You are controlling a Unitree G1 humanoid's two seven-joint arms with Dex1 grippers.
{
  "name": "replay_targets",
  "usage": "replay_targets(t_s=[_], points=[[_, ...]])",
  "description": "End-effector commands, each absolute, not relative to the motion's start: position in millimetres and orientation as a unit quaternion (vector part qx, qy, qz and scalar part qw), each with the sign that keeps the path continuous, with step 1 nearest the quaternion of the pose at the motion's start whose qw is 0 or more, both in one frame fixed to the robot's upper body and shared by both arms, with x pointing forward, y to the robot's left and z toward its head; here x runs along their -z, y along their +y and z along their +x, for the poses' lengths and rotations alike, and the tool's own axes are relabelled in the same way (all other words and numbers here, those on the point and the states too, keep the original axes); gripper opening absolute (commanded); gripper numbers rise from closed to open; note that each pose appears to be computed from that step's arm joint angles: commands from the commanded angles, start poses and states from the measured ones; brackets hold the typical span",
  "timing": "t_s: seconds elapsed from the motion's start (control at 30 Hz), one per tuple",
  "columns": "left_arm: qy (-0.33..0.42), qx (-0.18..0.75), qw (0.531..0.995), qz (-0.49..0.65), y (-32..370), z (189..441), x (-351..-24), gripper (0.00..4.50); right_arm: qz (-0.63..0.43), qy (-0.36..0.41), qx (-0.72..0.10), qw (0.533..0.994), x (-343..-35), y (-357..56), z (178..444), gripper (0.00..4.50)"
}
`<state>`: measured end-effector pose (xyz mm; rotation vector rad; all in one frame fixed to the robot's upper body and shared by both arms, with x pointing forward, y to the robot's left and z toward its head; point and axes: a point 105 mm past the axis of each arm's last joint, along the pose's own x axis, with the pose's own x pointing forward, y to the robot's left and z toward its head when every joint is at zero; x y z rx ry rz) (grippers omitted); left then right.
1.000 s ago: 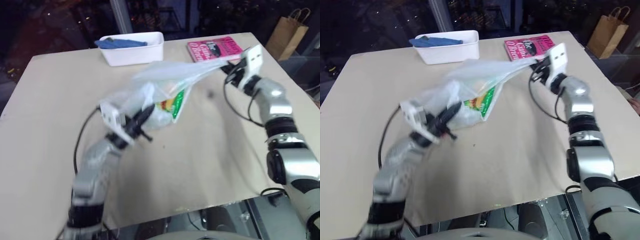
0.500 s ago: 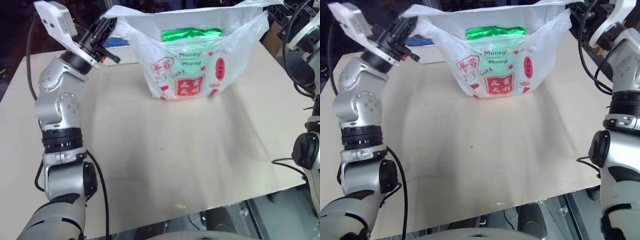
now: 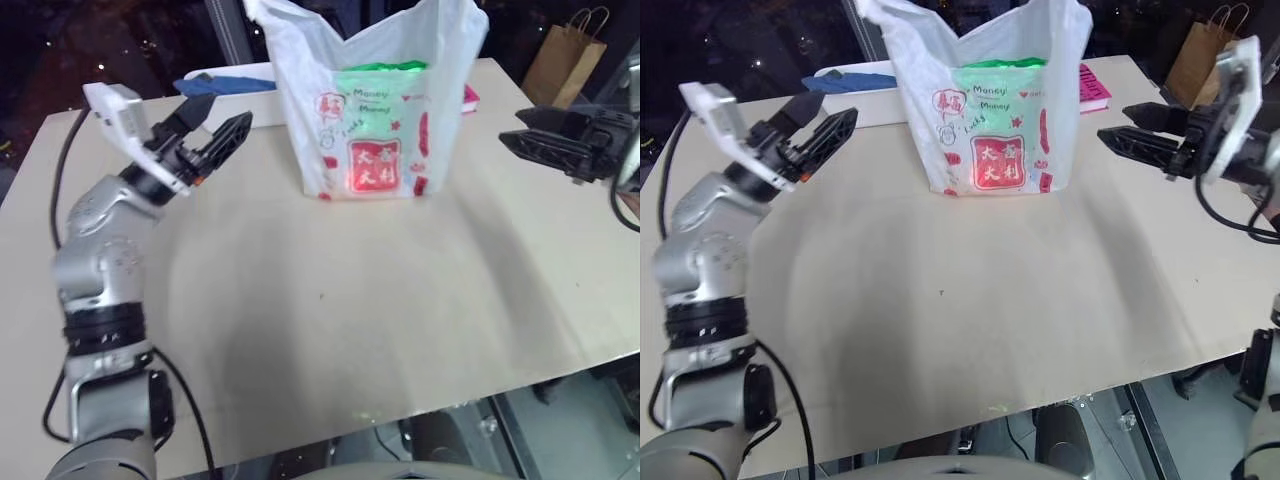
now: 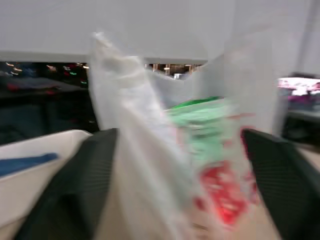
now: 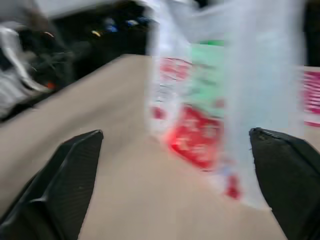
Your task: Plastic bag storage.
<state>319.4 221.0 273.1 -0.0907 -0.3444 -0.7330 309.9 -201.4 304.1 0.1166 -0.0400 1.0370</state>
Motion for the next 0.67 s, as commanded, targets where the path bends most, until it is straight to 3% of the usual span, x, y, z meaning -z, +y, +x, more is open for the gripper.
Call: replay_targets(t_s=[0.03, 0.2, 0.37, 0.67], points=[[-0.115, 0.351, 0.929, -0.02, 221, 303, -250, 4.48, 0.041, -0.01, -0.465, 0.884, -289, -208, 309, 4.5], [0.015, 0.289, 0.957, 0.017, 217, 279, -156, 4.48, -0.03, 0.061, -0.394, 0.917, -190, -213, 321, 4.5], [0.058, 0.243, 0.968, 0.031, 213, 250, -115, 4.48, -0.057, 0.059, -0.366, 0.927, -138, -228, 308, 4.5], [0.028, 0.169, 0.984, 0.039, 227, 238, -112, 4.48, -0.083, 0.032, -0.318, 0.944, -123, -261, 303, 4.5]])
